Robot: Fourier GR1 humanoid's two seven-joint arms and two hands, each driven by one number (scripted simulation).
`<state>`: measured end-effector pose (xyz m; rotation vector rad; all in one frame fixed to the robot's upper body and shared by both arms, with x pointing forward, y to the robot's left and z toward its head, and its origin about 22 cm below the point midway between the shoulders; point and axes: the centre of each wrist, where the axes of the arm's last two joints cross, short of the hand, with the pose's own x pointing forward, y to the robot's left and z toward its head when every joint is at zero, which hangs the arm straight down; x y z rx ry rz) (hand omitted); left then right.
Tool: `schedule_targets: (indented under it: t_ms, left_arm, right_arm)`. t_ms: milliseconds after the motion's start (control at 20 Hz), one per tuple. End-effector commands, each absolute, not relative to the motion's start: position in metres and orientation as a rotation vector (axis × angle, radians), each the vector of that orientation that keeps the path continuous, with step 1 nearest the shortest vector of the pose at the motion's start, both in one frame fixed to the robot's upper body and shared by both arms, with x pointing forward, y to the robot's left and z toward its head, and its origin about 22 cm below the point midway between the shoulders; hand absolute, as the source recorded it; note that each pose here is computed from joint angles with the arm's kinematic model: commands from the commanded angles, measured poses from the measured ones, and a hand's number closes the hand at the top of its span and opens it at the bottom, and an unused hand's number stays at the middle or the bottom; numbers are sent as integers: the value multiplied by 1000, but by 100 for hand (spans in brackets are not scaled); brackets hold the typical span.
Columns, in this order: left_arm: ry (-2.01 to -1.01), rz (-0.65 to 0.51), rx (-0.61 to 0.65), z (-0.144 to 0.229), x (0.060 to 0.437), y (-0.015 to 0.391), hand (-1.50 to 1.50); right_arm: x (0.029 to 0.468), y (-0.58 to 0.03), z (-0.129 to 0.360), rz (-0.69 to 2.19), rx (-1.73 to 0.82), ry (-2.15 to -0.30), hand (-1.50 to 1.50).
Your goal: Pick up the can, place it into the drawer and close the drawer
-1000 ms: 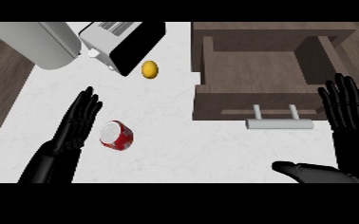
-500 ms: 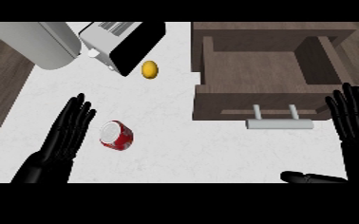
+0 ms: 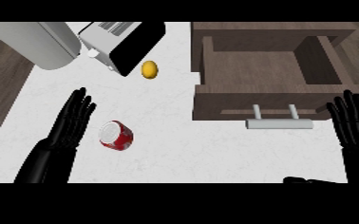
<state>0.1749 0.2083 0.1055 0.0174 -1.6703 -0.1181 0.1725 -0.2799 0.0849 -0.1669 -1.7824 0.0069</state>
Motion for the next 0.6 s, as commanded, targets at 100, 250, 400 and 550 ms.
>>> schedule_targets:
  t_ms: [100,250,400,550]
  left_arm:
    - [-1666,-128,25,76,176,223,-150]
    - [-1643,-113,30,67,188,205,-150]
    - [-1639,-109,23,56,192,213,-150]
    - [-1626,-92,36,45,203,219,-150]
  right_arm:
    - [165,-289,72,9,-176,-1773,-150]
    - [155,-296,88,26,-191,-1770,-150]
    - [165,-285,81,2,-181,-1783,-150]
    - [166,-301,70,0,-170,-1790,-150]
